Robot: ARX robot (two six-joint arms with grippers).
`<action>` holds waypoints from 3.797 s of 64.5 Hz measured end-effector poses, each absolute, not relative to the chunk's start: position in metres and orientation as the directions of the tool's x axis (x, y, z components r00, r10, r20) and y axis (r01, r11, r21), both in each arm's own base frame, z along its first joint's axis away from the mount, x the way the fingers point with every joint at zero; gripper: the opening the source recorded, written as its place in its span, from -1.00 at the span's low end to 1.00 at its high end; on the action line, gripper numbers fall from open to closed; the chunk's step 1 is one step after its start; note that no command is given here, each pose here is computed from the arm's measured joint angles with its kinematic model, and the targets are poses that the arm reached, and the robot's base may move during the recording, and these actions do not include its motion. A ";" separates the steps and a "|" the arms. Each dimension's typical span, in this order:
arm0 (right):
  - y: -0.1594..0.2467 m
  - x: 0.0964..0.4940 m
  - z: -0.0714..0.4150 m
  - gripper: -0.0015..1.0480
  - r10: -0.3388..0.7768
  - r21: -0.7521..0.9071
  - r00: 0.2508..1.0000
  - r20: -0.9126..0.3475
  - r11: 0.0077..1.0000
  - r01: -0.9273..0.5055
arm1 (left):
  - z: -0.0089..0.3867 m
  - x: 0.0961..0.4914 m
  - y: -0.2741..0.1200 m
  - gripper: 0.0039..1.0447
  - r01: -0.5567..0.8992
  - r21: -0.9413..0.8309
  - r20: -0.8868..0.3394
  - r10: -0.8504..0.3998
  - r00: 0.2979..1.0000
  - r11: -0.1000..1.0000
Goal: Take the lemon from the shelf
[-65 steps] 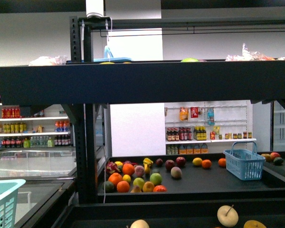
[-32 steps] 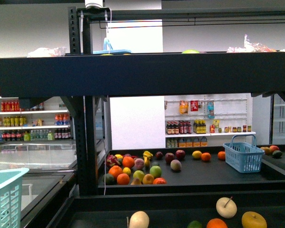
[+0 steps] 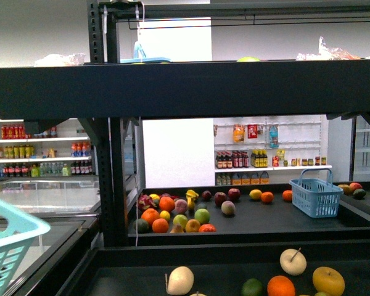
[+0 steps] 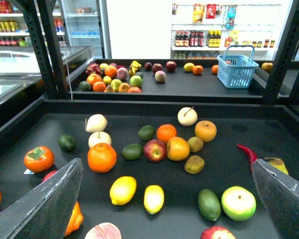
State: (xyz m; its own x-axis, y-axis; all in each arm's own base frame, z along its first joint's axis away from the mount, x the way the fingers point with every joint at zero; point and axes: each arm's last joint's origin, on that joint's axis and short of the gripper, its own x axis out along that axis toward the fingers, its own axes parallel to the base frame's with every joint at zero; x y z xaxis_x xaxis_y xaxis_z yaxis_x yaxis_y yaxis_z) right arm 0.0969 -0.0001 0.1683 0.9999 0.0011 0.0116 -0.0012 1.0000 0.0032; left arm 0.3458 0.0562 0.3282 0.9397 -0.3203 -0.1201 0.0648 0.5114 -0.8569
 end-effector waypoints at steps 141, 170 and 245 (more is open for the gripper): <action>-0.026 0.399 0.035 0.95 0.061 -0.097 0.703 -0.709 0.979 -0.182 | 0.274 0.369 -0.169 -0.83 0.418 -0.767 -0.237 -0.821 0.520 0.487; -0.012 0.441 -0.023 0.95 0.025 -0.133 0.664 -0.747 0.974 -0.185 | 0.274 0.369 -0.169 -0.83 0.418 -0.767 -0.237 -0.821 0.520 0.487; 0.004 0.480 -0.083 0.09 0.024 -0.087 0.598 -0.801 0.984 -0.156 | 0.274 0.369 -0.169 -0.83 0.418 -0.767 -0.237 -0.821 0.520 0.487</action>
State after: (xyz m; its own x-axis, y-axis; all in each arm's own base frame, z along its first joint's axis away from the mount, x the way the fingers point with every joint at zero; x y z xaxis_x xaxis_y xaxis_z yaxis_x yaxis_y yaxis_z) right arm 0.4797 0.0041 -0.0827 0.5977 0.0241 -0.8014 -0.1557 0.9840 -0.0865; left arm 0.3691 -0.1685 0.2743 0.5201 -0.8205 -0.2371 0.4180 0.4866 -0.7671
